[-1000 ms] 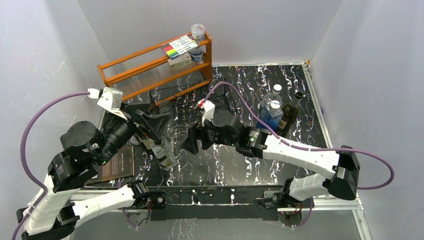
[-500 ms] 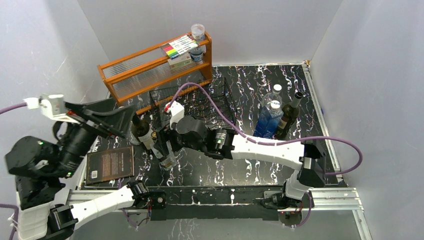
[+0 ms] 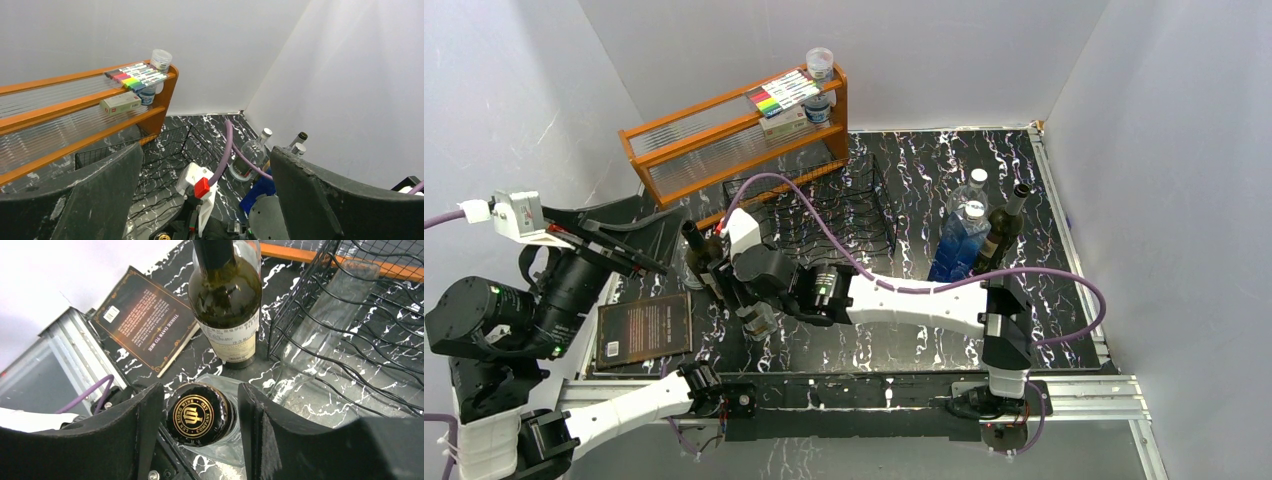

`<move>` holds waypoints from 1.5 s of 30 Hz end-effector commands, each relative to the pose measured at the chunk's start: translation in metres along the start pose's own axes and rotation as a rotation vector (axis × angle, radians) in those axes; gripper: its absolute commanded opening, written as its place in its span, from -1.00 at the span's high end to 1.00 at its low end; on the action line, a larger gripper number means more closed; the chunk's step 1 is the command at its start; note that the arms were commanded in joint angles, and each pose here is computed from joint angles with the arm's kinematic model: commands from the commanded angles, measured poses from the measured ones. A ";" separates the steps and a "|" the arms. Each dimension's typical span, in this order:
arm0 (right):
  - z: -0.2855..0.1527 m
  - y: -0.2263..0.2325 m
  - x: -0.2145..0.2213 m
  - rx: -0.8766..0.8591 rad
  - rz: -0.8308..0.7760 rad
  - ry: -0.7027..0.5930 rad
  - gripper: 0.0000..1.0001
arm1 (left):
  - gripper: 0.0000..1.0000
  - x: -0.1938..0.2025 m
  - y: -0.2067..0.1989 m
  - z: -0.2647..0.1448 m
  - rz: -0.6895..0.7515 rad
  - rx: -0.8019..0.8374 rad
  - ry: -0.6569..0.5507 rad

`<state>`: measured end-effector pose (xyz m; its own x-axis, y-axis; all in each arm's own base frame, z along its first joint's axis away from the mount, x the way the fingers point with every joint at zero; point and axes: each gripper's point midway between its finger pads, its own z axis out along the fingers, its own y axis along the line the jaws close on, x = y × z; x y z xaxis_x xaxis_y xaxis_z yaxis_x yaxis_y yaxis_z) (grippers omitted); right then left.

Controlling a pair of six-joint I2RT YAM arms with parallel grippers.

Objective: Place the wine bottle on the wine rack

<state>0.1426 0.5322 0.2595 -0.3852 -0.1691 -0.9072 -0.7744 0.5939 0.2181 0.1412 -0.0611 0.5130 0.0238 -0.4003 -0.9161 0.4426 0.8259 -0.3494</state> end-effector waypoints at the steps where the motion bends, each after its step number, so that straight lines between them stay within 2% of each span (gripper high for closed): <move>1: -0.007 0.002 -0.028 0.025 -0.006 -0.076 -0.27 | -0.97 0.001 0.007 -0.001 0.019 -0.031 -0.007; 3: -0.007 0.000 -0.027 0.035 -0.012 -0.078 -0.10 | -0.96 0.004 0.008 0.000 0.025 -0.038 -0.001; 5: -0.009 -0.001 -0.027 0.040 -0.014 -0.082 0.23 | -0.96 0.007 0.008 0.001 0.034 -0.039 0.011; 7: -0.011 -0.003 -0.030 0.053 -0.019 -0.085 0.43 | -0.96 0.008 0.008 0.003 0.042 -0.038 0.016; 15: -0.025 -0.021 -0.035 0.116 -0.013 -0.117 0.76 | -0.96 0.015 -0.002 0.014 0.087 -0.016 0.049; 17: -0.041 -0.024 -0.049 0.116 0.004 -0.147 0.83 | -0.97 0.022 -0.005 0.017 0.110 -0.003 0.068; 19: -0.054 -0.031 -0.056 0.118 0.023 -0.165 0.88 | -0.96 0.031 -0.017 0.019 0.161 0.079 0.100; 23: -0.075 -0.054 -0.059 0.092 0.094 -0.166 0.93 | -0.96 0.067 -0.042 0.024 0.235 0.236 0.191; 26: -0.089 -0.076 -0.054 0.055 0.178 -0.153 0.94 | -0.96 0.100 -0.051 0.035 0.280 0.282 0.262; 32: -0.111 -0.099 -0.052 0.031 0.246 -0.155 0.95 | -0.96 0.132 -0.055 0.060 0.284 0.250 0.304; 40: -0.133 -0.114 -0.054 0.027 0.264 -0.157 0.95 | -0.96 0.194 -0.038 0.062 0.252 0.176 0.426; 45: -0.145 -0.123 -0.050 0.028 0.294 -0.150 0.94 | -0.96 0.217 -0.046 0.057 0.253 0.257 0.459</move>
<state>0.1828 0.3556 0.2614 -0.5450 -0.0826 -0.8343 -0.6200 0.7096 0.3348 0.1827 -0.1995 0.3375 -0.2253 0.1009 -0.9691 0.6377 0.7672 -0.0684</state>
